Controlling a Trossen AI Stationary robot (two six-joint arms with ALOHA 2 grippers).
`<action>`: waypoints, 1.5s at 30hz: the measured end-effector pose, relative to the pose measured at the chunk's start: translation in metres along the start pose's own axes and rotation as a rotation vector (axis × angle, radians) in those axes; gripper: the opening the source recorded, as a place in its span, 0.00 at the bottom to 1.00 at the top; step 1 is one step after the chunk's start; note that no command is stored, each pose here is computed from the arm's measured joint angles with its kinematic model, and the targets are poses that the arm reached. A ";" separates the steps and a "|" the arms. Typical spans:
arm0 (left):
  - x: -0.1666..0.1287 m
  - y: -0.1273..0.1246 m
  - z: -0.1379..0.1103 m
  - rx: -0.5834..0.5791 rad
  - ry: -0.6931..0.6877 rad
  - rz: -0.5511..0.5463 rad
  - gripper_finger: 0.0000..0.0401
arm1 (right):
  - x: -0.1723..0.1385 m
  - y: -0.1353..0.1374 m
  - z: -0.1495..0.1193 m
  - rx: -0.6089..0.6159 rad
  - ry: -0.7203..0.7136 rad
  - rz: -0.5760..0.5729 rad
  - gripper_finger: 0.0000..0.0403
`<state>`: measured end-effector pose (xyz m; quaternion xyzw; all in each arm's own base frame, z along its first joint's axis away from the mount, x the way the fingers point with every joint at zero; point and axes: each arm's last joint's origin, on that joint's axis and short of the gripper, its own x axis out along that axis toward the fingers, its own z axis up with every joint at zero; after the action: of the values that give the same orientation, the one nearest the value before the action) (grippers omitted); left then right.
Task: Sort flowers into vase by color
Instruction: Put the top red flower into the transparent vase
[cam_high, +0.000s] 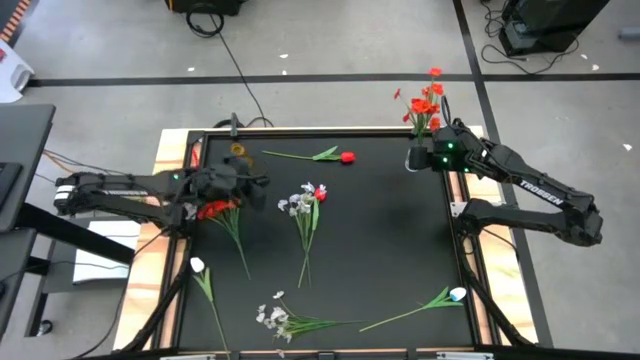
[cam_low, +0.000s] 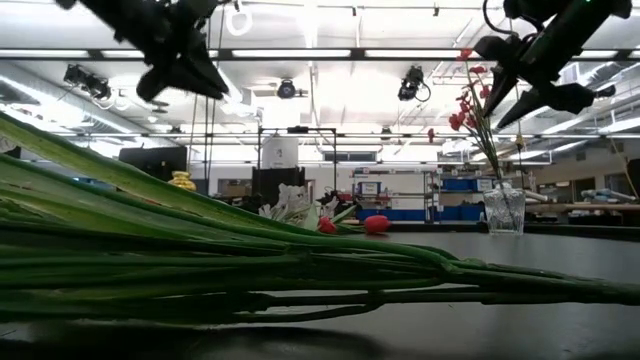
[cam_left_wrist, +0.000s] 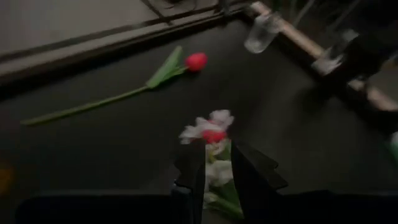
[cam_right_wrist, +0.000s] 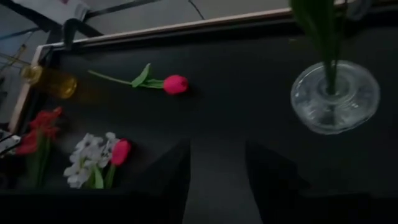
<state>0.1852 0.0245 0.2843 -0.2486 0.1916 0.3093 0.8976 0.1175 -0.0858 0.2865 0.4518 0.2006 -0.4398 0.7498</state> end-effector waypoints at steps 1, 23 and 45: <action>-0.004 0.000 0.006 0.022 0.006 0.011 0.21 | 0.000 0.001 -0.001 0.002 0.003 0.006 0.40; 0.014 -0.004 0.042 0.154 0.111 -0.026 0.18 | -0.008 0.038 -0.018 -0.020 0.127 0.350 0.40; 0.107 0.016 0.038 0.123 0.353 -0.159 0.16 | 0.049 0.089 -0.084 -0.256 0.470 0.361 0.40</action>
<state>0.2602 0.1064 0.2566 -0.2579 0.3442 0.1767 0.8853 0.2267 -0.0196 0.2535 0.4713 0.3386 -0.1542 0.7996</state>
